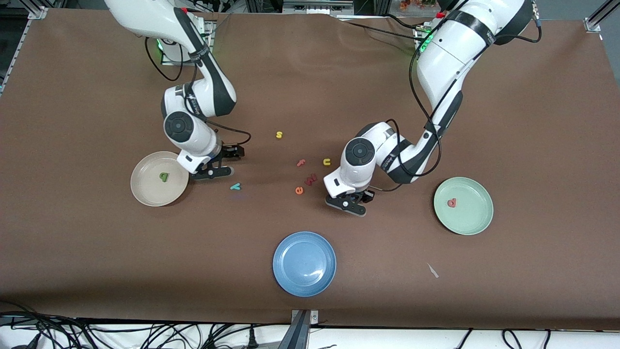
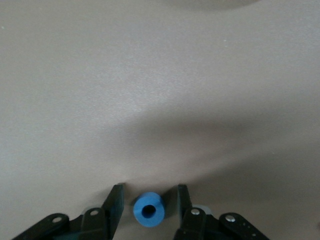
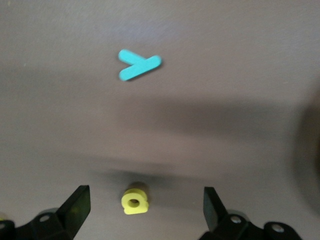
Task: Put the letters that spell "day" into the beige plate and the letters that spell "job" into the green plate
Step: 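Grasp blue o with the left gripper while the right gripper grasps yellow d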
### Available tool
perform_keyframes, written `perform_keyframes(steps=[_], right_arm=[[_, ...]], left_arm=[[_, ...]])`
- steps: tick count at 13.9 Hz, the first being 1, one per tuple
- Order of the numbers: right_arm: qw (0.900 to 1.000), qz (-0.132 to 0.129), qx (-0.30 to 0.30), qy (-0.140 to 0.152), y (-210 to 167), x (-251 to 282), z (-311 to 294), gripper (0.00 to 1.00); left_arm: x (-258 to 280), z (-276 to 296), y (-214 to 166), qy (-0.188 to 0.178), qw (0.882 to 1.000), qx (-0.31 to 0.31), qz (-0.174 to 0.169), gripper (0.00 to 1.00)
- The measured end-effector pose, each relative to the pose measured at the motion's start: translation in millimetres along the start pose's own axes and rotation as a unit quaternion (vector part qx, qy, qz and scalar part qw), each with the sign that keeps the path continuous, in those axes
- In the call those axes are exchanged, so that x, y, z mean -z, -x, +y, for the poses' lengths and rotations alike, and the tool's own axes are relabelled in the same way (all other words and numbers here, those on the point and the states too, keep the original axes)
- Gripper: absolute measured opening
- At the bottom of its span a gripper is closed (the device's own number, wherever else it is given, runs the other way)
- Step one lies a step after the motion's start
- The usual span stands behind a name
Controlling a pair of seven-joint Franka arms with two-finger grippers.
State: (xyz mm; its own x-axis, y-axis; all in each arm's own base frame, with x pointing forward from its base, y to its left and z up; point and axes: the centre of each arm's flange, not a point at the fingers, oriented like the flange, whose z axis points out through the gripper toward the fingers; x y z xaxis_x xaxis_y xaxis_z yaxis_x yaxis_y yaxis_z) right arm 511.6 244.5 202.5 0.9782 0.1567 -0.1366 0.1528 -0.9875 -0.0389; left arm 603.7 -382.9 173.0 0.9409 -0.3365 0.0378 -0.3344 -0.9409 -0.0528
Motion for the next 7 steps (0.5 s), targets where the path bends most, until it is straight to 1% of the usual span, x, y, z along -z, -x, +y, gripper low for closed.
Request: perform_keyframes(steps=[6, 7], right_arm=[[1.000, -0.001, 0.021, 0.010, 19, -28, -18, 1.00], [1.000, -0.003, 0.021, 0.011, 20, -30, -17, 1.00]], left_arm=[[0, -5, 0, 0.001, 1.000, 0.007, -0.005, 0.48], [0, -5, 0, 0.002, 1.000, 0.010, -0.006, 0.46]])
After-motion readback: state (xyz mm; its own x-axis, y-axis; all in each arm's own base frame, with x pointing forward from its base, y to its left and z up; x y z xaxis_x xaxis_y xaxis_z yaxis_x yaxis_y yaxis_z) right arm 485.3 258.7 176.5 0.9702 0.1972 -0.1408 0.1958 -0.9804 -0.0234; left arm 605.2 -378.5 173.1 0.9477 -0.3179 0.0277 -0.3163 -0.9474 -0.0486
